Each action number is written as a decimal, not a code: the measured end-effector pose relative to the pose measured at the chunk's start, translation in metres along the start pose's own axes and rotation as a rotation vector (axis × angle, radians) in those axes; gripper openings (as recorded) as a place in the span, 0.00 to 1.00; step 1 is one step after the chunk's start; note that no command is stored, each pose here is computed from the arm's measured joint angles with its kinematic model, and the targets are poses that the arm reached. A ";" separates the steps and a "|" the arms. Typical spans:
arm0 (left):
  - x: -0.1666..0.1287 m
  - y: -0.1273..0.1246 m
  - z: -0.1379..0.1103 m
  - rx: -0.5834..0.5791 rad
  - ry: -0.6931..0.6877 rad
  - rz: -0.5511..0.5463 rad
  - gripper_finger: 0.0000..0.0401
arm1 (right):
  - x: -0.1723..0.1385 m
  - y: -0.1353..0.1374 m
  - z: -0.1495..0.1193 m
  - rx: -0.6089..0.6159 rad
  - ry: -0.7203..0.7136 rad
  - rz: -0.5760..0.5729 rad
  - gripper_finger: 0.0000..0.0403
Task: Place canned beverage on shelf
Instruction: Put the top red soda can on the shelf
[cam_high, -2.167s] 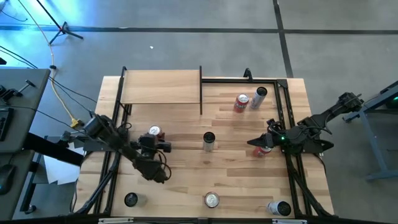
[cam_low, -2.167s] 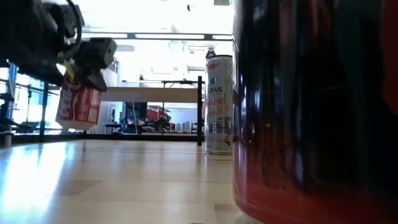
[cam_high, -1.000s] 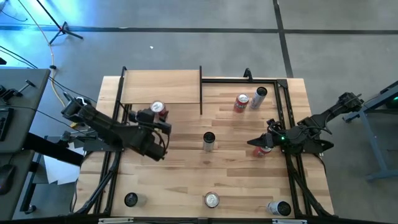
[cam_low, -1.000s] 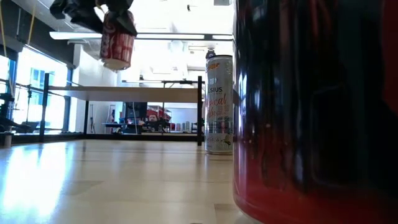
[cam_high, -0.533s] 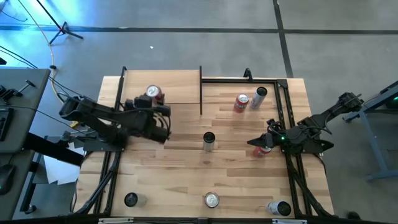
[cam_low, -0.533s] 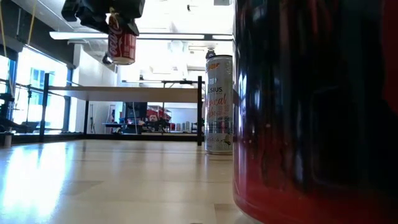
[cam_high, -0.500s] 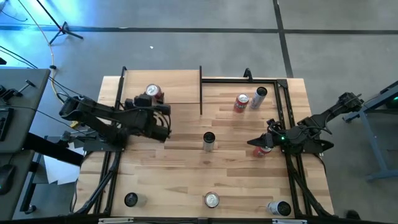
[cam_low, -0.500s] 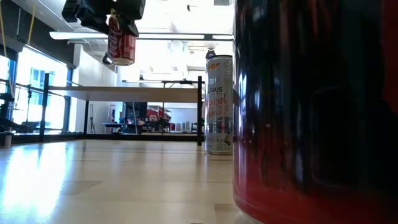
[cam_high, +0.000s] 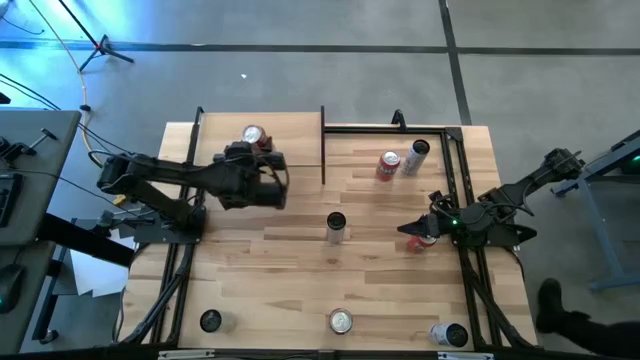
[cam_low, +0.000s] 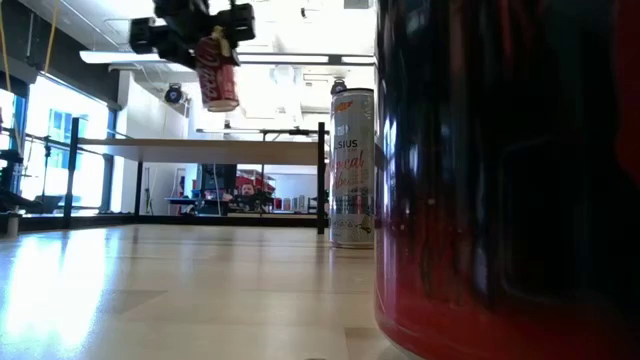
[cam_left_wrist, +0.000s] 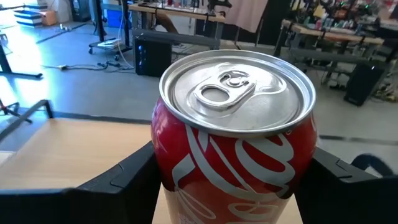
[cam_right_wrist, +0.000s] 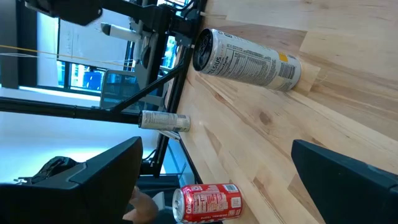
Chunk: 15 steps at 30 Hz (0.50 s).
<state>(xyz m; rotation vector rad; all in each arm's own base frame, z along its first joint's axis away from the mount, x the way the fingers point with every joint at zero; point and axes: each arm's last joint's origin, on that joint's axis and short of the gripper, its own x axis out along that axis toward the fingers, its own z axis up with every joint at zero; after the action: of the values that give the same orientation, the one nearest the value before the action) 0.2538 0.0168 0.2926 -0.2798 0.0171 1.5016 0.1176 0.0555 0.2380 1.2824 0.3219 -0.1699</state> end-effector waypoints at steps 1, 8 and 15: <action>0.002 -0.005 -0.001 0.000 -0.005 -0.003 0.63 | 0.000 0.000 0.000 0.000 0.000 0.000 0.99; 0.014 -0.034 -0.002 0.137 -0.081 0.004 0.63 | 0.000 0.000 0.000 -0.002 0.001 -0.003 0.99; 0.027 -0.046 -0.011 0.172 -0.137 0.061 0.63 | 0.000 -0.001 0.000 -0.004 0.001 -0.008 0.99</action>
<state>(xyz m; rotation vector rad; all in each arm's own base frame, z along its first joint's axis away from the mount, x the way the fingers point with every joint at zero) 0.3030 0.0389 0.2855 -0.0380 0.0461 1.5664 0.1173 0.0554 0.2372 1.2775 0.3280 -0.1754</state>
